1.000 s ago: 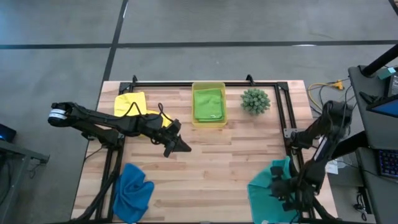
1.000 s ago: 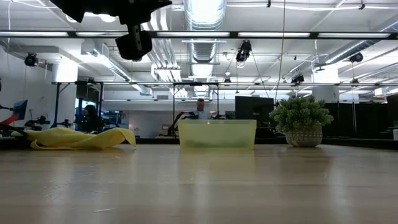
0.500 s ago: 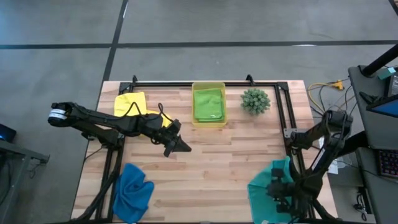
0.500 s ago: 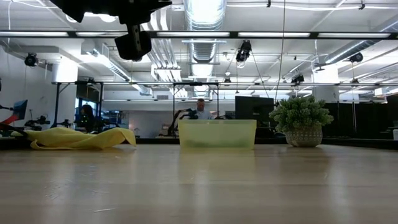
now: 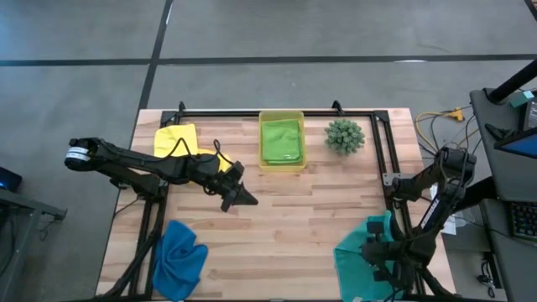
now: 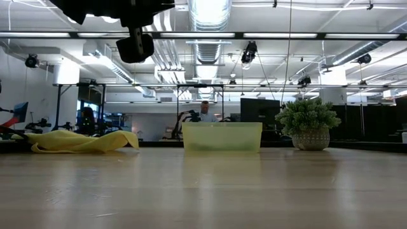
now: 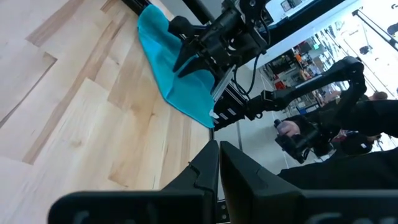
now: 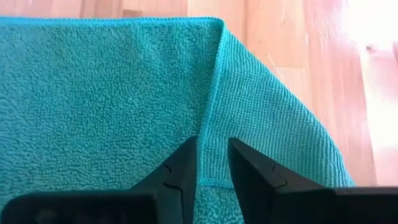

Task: Fold microfiber towels
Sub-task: Fold the light blue microfiber cloth

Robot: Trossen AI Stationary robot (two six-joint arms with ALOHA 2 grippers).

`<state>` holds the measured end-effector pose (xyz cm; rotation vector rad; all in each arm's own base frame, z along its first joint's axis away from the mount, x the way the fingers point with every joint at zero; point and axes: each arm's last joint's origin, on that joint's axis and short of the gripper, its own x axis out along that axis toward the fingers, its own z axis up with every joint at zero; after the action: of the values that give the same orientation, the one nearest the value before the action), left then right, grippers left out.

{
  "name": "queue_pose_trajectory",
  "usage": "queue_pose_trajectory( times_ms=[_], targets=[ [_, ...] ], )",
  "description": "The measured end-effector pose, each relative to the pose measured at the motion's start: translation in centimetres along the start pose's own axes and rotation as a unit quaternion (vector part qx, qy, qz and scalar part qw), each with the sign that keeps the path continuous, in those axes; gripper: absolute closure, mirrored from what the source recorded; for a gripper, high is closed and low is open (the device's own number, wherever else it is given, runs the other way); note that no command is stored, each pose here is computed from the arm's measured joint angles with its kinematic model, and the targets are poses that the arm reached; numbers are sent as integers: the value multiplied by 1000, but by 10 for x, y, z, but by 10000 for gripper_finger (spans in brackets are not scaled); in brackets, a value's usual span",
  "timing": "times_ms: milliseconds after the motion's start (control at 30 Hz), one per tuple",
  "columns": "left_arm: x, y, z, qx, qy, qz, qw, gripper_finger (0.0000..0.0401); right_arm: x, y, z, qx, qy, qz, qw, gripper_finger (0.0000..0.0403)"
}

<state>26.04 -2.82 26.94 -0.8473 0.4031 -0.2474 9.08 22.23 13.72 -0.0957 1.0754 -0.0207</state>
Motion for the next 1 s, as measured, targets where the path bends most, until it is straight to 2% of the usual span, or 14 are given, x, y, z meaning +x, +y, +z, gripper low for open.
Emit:
queue_pose_trajectory(
  times_ms=[267, 733, 1000],
  targets=[
    [0, 0, 0, 0, 1, 0, 1000, 400, 7, 0, -7, -17, 46, 2, 999, 326],
    [0, 1, -1, -1, 2, 2, 1000, 400, 8, 3, -7, -43, 57, 8, 997, 333],
    [0, 1, -1, 0, 1, 1, 1000, 400, -1, 1, -4, -47, 77, 11, 996, 390]
  ],
)
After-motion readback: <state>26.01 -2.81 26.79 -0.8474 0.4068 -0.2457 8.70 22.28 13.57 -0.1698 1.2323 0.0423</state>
